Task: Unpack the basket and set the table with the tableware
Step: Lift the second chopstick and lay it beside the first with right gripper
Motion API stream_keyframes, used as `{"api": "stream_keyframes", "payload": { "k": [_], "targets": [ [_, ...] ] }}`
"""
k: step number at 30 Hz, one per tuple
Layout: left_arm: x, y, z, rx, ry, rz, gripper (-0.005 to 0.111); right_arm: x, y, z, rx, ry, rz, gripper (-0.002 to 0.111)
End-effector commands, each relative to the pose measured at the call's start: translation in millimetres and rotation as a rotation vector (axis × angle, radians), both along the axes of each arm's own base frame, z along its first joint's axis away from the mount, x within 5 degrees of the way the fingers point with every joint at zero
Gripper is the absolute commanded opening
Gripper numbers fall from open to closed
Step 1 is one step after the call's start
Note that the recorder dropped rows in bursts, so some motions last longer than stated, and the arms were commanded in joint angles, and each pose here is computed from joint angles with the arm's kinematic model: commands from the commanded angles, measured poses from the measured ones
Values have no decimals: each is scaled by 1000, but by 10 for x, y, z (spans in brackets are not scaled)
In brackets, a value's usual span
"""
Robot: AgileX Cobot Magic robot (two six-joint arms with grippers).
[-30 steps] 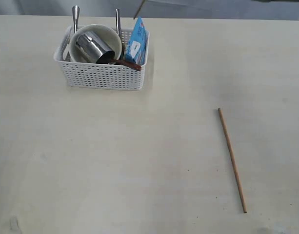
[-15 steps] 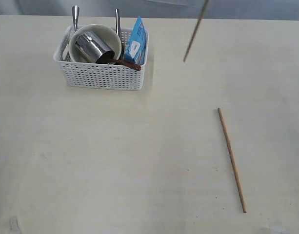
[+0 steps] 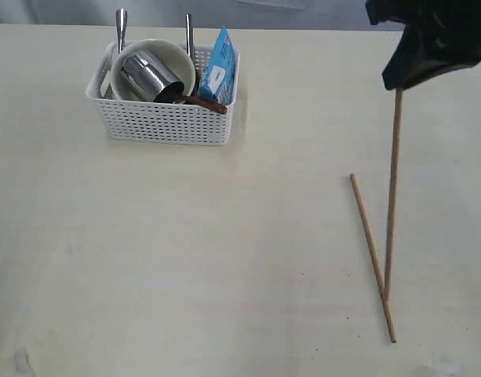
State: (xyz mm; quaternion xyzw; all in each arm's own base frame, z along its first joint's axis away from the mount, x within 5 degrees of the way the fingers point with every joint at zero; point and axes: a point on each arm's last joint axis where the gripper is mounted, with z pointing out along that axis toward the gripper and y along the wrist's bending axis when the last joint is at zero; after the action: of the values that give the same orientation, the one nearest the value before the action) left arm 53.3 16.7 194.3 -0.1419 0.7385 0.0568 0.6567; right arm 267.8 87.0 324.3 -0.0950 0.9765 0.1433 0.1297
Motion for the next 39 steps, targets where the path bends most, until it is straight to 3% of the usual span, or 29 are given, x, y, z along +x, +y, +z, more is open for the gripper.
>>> {"api": "stream_keyframes", "payload": {
  "k": [1,6,11,18,24,39],
  "targets": [
    [-1,2,-8,0,-2,4,0,-60,-95,-174,-103,74,-49,-1],
    [-1,2,-8,0,-2,4,0,-106,-135,-655,-119,61,-93,-1],
    [-1,2,-8,0,-2,4,0,-185,-225,-914,-202,63,-93,-1],
    [-1,2,-8,0,-2,4,0,85,-147,-1274,-169,29,-123,-1],
    [-1,2,-8,0,-2,4,0,202,-120,-1611,-179,98,-167,-1],
    [-1,2,-8,0,-2,4,0,333,-111,-1896,-191,74,-164,0]
  ]
}}
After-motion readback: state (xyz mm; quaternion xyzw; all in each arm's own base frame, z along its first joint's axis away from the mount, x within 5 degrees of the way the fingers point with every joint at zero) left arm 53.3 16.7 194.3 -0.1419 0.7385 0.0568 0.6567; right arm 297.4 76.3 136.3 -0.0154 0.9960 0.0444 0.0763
